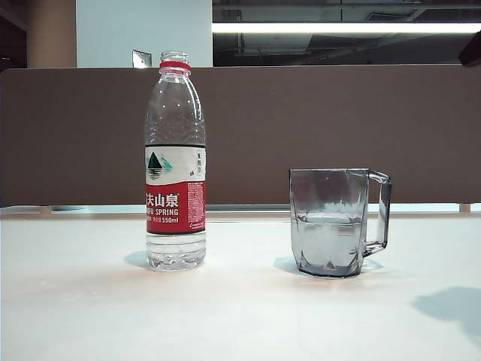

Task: Pick up the mineral water bottle with the left hand on the table and pour water into the mug until it's half full.

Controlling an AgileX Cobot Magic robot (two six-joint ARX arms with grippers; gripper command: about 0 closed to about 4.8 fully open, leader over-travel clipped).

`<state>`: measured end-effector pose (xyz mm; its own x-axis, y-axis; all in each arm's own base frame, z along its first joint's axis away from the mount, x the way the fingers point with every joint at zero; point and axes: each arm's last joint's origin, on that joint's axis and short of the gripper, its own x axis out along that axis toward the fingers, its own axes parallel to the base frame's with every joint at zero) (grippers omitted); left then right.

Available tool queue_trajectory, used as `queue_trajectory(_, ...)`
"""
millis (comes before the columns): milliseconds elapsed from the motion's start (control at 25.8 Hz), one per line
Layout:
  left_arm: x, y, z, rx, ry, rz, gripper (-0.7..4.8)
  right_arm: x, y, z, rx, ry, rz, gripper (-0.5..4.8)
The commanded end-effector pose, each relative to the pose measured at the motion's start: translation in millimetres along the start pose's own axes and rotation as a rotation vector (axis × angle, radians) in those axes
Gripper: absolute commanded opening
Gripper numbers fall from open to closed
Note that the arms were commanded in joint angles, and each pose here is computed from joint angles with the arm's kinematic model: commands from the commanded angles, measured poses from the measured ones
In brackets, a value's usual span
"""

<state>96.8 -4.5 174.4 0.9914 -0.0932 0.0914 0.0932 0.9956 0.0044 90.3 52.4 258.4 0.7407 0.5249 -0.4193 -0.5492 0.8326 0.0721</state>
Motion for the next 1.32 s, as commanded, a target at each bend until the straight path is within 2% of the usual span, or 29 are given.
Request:
queue_trajectory(39, 0, 0.1, 0, -0.007, 0.002, 0.000, -0.05, -1, 0, 3, -0.006, -0.022, 0.002, -0.05)
queue_trajectory(427, 0, 0.1, 0, -0.006, 0.002, 0.000, -0.05, 0, 0, 3, -0.007, -0.026, -0.007, -0.04)
queue_trajectory(543, 0, 0.1, 0, -0.006, 0.002, 0.000, -0.05, 2, -3, -1, -0.005, -0.050, -0.075, -0.05)
queue_trajectory(582, 0, 0.1, 0, -0.006, 0.002, 0.000, -0.05, 4, -6, -5, -0.002, -0.087, -0.140, -0.04)
queue_trajectory(776, 0, 0.1, 0, -0.006, 0.002, 0.000, -0.05, 4, -18, -28, 0.016, -0.388, -0.275, -0.04)
queue_trajectory(853, 0, 0.1, 0, -0.006, 0.002, 0.000, -0.05, 4, -24, -38, 0.023, -0.439, -0.320, -0.04)
queue_trajectory(1086, 0, 0.1, 0, -0.006, 0.002, 0.000, -0.05, 3, -39, -54, 0.050, -0.495, -0.491, -0.04)
queue_trajectory(1319, 0, 0.1, 0, -0.006, 0.002, 0.000, -0.05, 7, -44, -71, 0.059, -0.508, -0.549, -0.04)
